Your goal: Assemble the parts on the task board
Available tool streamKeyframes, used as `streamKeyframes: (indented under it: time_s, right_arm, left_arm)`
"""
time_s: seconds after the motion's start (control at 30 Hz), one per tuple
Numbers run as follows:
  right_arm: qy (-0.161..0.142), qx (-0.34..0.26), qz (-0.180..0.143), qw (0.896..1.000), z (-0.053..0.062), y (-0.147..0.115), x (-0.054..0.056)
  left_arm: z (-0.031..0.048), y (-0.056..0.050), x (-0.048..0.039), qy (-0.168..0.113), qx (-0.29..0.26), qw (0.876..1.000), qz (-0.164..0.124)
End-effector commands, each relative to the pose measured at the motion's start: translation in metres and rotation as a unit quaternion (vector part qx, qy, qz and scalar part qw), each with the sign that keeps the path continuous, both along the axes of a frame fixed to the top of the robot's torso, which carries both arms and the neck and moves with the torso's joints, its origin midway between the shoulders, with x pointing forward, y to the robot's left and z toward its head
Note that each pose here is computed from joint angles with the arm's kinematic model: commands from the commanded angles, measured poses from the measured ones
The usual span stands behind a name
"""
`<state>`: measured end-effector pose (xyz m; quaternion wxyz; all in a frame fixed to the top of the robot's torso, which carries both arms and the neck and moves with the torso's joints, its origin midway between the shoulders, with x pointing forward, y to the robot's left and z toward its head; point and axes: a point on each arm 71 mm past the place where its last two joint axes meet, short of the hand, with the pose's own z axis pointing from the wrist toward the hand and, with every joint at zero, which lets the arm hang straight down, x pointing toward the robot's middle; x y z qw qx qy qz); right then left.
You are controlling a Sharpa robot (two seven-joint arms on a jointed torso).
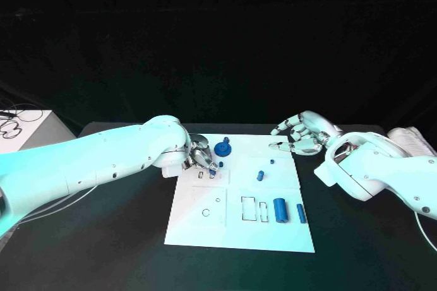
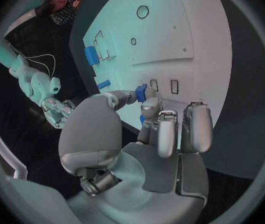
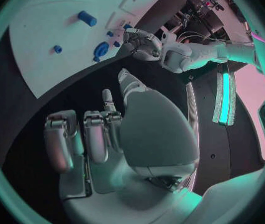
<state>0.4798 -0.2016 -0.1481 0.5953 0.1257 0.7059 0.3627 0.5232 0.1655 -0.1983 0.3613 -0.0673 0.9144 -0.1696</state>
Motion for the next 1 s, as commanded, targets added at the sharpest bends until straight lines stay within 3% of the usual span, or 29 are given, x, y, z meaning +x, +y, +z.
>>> streamKeyframes:
  time_s: [0.03,0.47,1.0]
  right_arm:
    - [0.004,-0.002,0.006,1.0,-0.001,0.0,0.0]
    - [0.004,-0.002,0.005,1.0,-0.001,-0.001,0.0]
    - [0.004,-0.002,0.005,1.0,-0.002,-0.001,0.0]
  left_arm:
    - [0.0033,0.0,0.0018,-0.029,-0.003,1.0,0.011]
    - [-0.003,-0.003,-0.0053,-0.064,0.015,0.998,0.007]
    - [-0.0132,-0.003,-0.012,-0.066,0.019,0.998,0.006]
